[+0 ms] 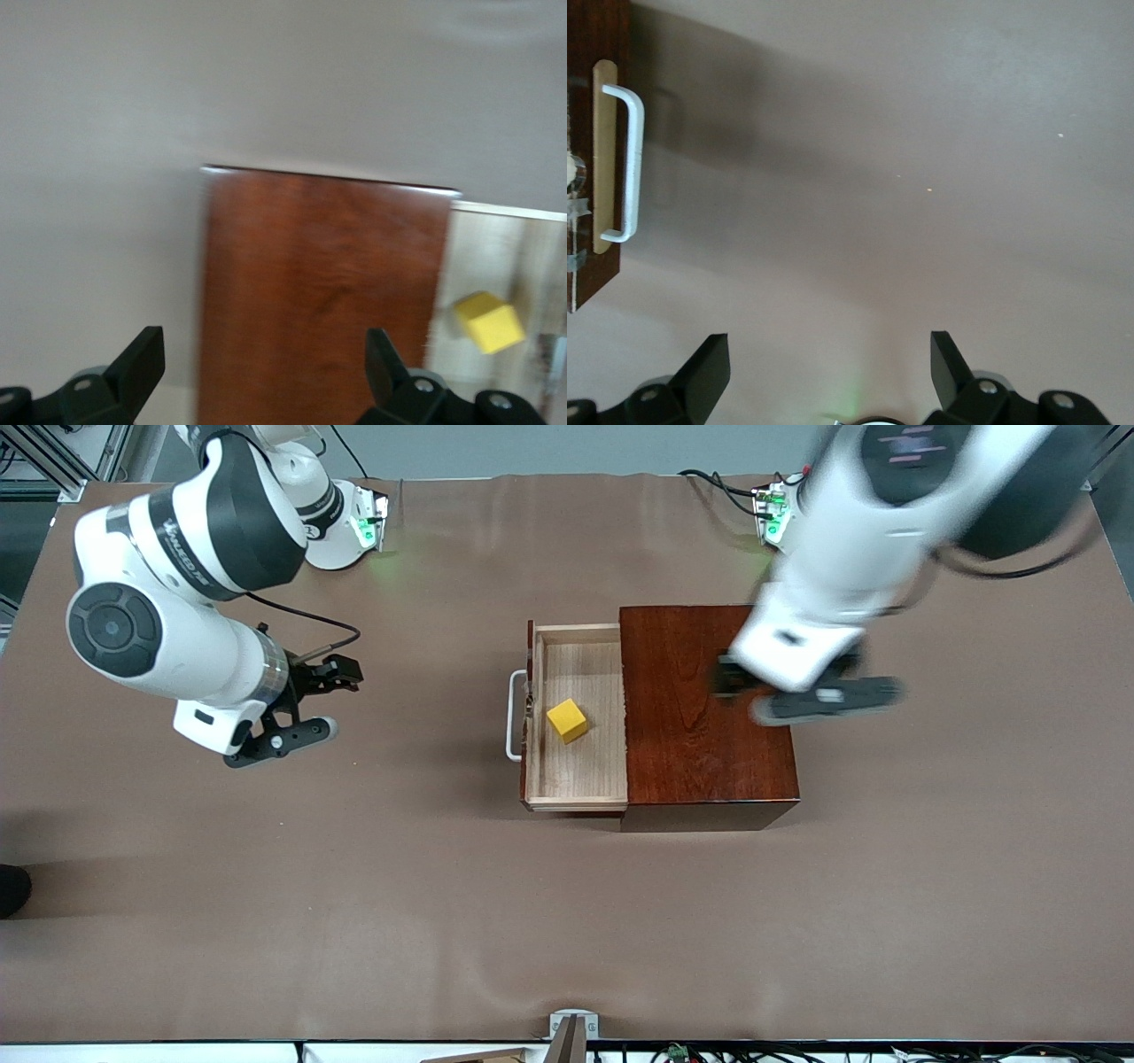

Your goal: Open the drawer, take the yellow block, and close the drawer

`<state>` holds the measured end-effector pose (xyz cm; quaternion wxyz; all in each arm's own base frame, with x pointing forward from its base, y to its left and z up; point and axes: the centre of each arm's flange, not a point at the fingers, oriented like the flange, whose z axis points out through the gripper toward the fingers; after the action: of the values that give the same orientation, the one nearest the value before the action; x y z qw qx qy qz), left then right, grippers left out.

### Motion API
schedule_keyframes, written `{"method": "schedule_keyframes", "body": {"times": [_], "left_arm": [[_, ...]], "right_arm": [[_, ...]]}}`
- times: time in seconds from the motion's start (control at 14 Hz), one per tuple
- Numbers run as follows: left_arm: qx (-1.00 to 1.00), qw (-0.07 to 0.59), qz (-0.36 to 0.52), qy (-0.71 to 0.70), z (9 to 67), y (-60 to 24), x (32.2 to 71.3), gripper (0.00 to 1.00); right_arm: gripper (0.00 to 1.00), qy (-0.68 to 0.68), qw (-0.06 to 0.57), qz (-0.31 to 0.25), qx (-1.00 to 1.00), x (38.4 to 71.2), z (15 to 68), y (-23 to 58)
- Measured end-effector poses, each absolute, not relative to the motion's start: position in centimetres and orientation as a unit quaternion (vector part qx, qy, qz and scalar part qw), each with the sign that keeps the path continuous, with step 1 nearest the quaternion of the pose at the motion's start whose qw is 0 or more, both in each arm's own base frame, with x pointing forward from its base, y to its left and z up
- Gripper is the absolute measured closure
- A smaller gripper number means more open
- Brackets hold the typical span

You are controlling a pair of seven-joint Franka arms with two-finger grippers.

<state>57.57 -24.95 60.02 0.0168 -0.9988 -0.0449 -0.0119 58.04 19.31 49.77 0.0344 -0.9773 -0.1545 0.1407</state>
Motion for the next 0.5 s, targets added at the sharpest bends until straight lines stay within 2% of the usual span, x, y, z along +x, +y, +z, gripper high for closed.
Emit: {"method": "schedule_keyframes", "body": {"times": [0.21, 0.5], "left_arm": [[-0.999, 0.020, -0.002, -0.039, 60.5, -14.8, 58.9, 0.00], [-0.999, 0.021, 0.021, -0.027, 58.7, -10.0, 59.1, 0.00]], "right_arm": [[0.00, -0.152, 0.040, 0.128, -0.979, 57.9, 50.2, 20.9], [0.00, -0.079, 0.038, 0.123, -0.989, 57.0, 50.6, 24.2]]}}
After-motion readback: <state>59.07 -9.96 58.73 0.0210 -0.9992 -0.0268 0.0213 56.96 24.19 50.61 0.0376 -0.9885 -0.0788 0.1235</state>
